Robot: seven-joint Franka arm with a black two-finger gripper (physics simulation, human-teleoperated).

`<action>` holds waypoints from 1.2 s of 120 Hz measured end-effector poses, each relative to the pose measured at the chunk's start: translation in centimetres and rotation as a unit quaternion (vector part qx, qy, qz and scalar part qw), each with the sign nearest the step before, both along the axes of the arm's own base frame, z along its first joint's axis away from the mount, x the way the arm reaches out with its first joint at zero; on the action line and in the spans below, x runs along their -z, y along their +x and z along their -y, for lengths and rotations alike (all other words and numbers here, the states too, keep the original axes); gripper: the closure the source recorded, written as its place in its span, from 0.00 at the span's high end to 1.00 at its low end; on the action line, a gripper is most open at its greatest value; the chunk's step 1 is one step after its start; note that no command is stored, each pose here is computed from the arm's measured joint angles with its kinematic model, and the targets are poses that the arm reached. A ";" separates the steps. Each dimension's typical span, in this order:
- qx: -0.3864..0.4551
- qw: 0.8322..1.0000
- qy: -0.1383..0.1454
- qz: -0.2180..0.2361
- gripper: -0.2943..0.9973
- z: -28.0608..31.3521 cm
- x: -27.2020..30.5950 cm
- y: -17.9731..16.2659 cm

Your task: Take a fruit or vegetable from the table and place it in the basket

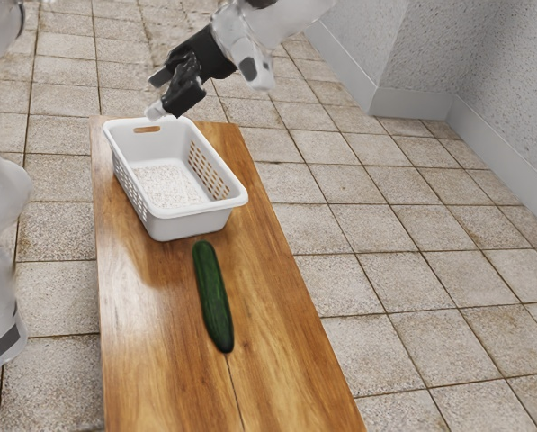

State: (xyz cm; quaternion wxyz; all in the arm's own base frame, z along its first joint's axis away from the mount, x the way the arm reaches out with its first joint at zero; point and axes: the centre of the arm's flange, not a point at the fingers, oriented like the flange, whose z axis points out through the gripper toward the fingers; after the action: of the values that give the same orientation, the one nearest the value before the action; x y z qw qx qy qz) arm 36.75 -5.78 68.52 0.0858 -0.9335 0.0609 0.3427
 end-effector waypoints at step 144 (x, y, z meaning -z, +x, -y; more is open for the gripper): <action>0.572 0.740 -0.329 0.133 0.77 14.0 12.0 1.4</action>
State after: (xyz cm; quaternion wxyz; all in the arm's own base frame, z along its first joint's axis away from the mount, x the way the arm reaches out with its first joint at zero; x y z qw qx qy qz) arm 38.19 -19.80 56.52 -0.0401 -0.7295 0.6802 0.0605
